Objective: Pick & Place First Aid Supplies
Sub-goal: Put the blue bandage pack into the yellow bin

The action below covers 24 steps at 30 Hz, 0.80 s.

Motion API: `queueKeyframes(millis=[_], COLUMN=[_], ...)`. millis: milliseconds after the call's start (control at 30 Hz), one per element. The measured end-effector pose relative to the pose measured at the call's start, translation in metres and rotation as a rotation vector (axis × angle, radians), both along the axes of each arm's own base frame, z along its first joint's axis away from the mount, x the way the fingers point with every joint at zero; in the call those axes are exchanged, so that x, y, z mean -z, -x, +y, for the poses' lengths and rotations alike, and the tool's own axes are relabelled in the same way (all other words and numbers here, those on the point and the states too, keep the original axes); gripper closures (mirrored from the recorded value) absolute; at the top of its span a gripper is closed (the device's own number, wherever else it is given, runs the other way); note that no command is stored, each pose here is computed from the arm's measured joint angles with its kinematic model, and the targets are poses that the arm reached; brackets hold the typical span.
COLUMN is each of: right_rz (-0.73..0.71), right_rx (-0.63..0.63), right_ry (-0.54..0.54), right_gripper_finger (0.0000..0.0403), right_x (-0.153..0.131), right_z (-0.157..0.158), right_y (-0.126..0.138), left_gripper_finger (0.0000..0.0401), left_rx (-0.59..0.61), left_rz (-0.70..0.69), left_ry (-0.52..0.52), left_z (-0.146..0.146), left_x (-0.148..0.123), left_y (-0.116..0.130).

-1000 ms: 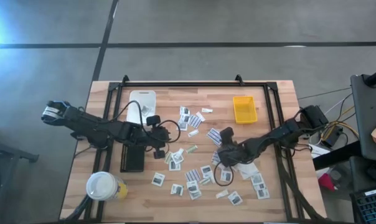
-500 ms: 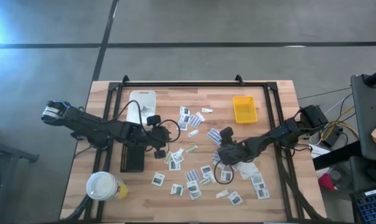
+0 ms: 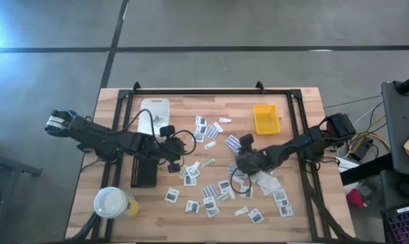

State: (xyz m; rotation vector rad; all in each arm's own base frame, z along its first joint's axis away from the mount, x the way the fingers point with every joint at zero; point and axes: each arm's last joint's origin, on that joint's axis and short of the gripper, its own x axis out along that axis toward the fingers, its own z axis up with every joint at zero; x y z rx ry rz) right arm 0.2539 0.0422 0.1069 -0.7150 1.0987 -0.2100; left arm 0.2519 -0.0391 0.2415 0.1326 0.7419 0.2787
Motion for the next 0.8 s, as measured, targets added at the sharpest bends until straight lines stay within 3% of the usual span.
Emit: queueKeyframes(millis=[467, 800], right_rz=[0.002, -0.020], right_rx=[0.025, 0.058], right_ry=[-0.047, -0.069], right_gripper_finger=[0.0388, 0.0394], right_x=[0.0005, 0.0001], right_z=[-0.0093, -0.0083], right_y=[-0.0021, -0.0016], left_gripper_finger=[0.0289, 0.0289], left_rx=[0.000, 0.000], left_rz=[0.000, 0.000], left_ry=[0.000, 0.000], left_z=[0.0000, 0.0000], left_x=[0.0000, 0.0000], left_y=[0.0000, 0.0000])
